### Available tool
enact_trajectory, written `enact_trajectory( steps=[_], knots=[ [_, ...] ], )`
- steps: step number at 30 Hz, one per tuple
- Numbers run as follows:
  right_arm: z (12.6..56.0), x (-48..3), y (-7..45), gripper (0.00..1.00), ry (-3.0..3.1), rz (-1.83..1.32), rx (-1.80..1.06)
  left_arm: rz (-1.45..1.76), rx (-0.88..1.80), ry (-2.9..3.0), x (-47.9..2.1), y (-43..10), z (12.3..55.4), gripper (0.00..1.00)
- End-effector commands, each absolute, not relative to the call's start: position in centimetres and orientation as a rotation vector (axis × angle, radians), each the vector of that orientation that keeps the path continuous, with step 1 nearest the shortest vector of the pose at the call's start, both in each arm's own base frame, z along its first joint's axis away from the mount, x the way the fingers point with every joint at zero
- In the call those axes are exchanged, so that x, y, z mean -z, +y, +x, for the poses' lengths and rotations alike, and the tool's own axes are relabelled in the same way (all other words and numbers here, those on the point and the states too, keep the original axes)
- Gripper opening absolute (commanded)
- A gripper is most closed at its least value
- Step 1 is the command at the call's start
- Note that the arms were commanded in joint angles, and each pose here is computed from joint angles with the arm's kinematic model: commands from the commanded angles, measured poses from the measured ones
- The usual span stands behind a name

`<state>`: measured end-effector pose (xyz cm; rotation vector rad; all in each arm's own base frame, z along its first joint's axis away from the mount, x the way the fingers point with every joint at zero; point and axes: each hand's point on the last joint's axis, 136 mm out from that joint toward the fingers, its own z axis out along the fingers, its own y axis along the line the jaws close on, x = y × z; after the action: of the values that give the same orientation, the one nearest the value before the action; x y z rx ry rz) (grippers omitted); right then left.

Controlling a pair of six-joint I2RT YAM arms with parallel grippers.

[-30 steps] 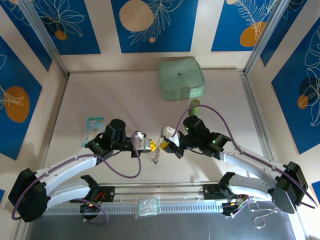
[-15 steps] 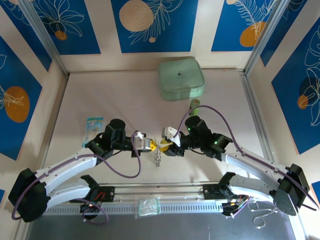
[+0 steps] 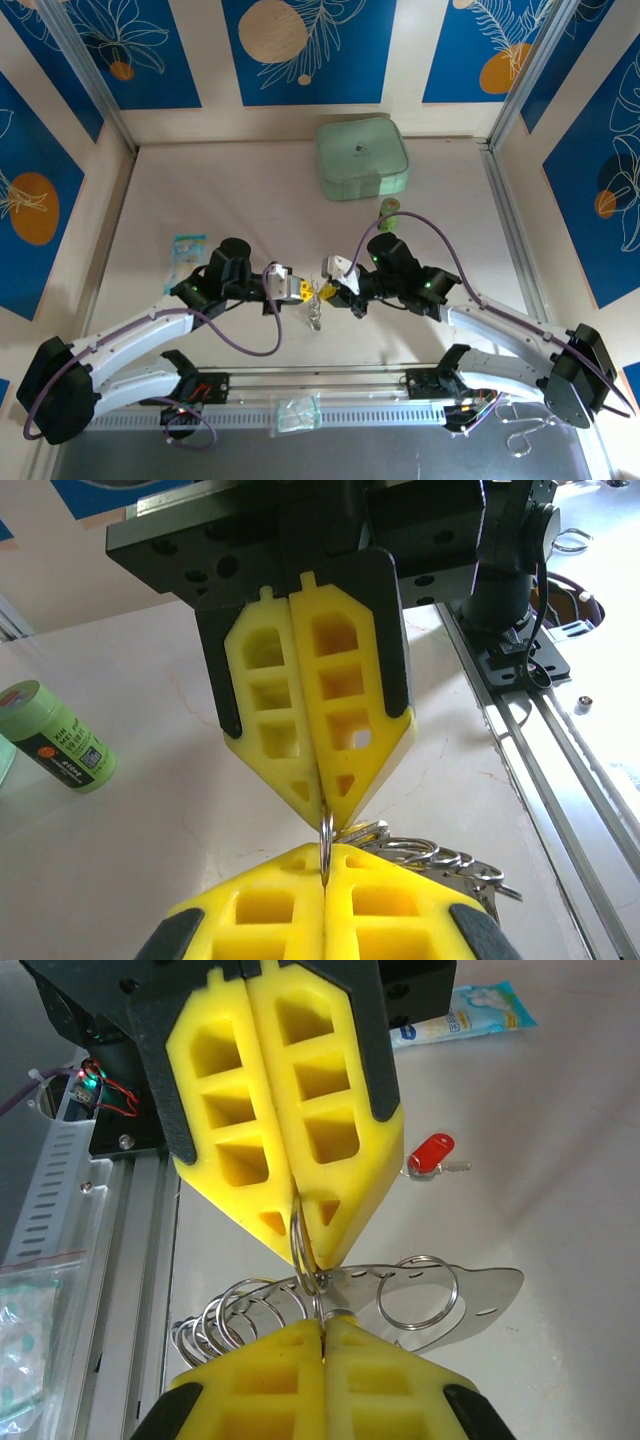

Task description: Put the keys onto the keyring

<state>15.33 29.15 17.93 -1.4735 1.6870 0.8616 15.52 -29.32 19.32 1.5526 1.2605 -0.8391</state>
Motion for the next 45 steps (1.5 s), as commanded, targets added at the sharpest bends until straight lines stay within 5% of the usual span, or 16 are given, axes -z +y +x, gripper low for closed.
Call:
enact_trajectory(
  steps=[1, 6, 14, 21, 24, 25, 27, 29, 45],
  knots=[
    [15.0, -16.5, 29.0, 0.00, 1.743, -1.487, -0.863, 1.540, 0.872, 1.155, -21.4, -29.6, 14.6, 0.00],
    [14.8, -18.8, 29.2, 0.26, 1.658, -1.458, -0.877, 1.541, 0.873, 1.159, -21.3, -29.6, 14.6, 0.00],
    [14.2, -19.9, 30.1, 0.30, 1.581, -1.458, -0.929, 1.540, 0.880, 1.164, -21.2, -29.7, 14.7, 0.00],
    [14.9, -19.6, 30.8, 0.19, 1.574, -1.447, -0.910, 1.528, 0.866, 1.168, -21.4, -29.7, 14.9, 0.00],
    [15.1, -19.6, 30.8, 0.00, 1.575, -1.448, -0.900, 1.523, 0.856, 1.172, -21.4, -29.6, 15.1, 0.00],
    [15.1, -19.7, 30.8, 0.00, 1.572, -1.451, -0.887, 1.517, 0.844, 1.181, -21.3, -29.6, 15.3, 0.00],
    [15.3, -19.8, 30.5, 0.00, 1.577, -1.459, -0.848, 1.500, 0.803, 1.209, -21.1, -29.5, 16.0, 0.20],
    [15.3, -19.6, 30.0, 0.00, 1.589, -1.494, -0.796, 1.505, 0.761, 1.225, -20.8, -29.3, 16.4, 0.24],
    [14.6, -19.6, 31.0, 0.00, 1.626, -1.801, -0.630, 1.536, 0.751, 1.246, -20.4, -29.3, 16.5, 0.08]
  ],
)
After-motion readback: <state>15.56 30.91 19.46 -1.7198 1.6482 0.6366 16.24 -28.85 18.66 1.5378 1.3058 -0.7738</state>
